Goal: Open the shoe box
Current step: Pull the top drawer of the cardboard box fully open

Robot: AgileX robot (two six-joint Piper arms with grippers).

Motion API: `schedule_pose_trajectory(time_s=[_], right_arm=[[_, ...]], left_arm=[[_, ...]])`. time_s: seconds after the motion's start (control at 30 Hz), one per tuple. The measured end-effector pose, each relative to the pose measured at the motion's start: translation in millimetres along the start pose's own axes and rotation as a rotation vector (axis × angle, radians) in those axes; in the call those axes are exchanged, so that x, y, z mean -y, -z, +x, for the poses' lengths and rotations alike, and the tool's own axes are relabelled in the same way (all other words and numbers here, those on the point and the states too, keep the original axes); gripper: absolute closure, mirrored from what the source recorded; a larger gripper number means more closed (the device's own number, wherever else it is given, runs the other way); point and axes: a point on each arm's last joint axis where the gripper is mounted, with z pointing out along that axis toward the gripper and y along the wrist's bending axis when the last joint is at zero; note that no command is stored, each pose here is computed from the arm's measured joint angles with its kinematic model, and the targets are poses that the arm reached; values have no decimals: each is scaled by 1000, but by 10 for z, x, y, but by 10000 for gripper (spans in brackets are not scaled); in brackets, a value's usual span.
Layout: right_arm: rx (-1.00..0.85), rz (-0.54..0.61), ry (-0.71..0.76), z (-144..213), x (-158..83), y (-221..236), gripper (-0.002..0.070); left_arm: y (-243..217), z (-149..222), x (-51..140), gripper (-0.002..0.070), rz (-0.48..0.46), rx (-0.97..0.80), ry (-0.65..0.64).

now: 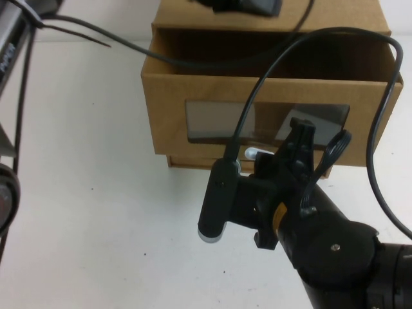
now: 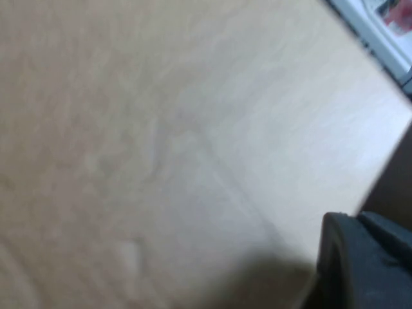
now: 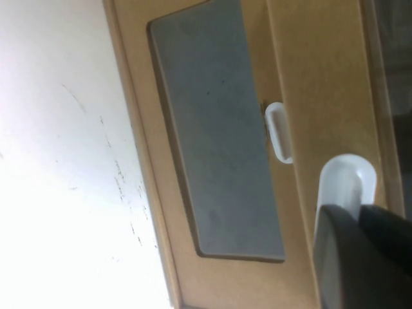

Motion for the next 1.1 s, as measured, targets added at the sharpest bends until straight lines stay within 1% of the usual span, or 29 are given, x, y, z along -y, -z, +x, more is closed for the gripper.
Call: schedule_pose_trajectory(time_s=[0.07, 0.33, 0.53, 0.7, 0.87, 1.1], right_arm=[[0, 0, 0, 0, 0, 0, 676], [-11, -17, -3, -14, -70, 60, 676], [-22, 6, 31, -66, -118, 215, 676], [-36, -36, 48, -78, -181, 328, 676], [-18, -29, 46, -91, -168, 549, 676], [12, -49, 60, 3, -237, 918, 676]], left_arm=[[-87, 43, -69, 680, 0, -27, 17], [-172, 47, -193, 680, 35, -22, 61], [-162, 39, -198, 680, 41, -14, 66], [-162, 39, -198, 680, 41, -14, 66], [-151, 33, -218, 680, 47, -9, 74], [-94, 8, -297, 680, 64, 12, 95]])
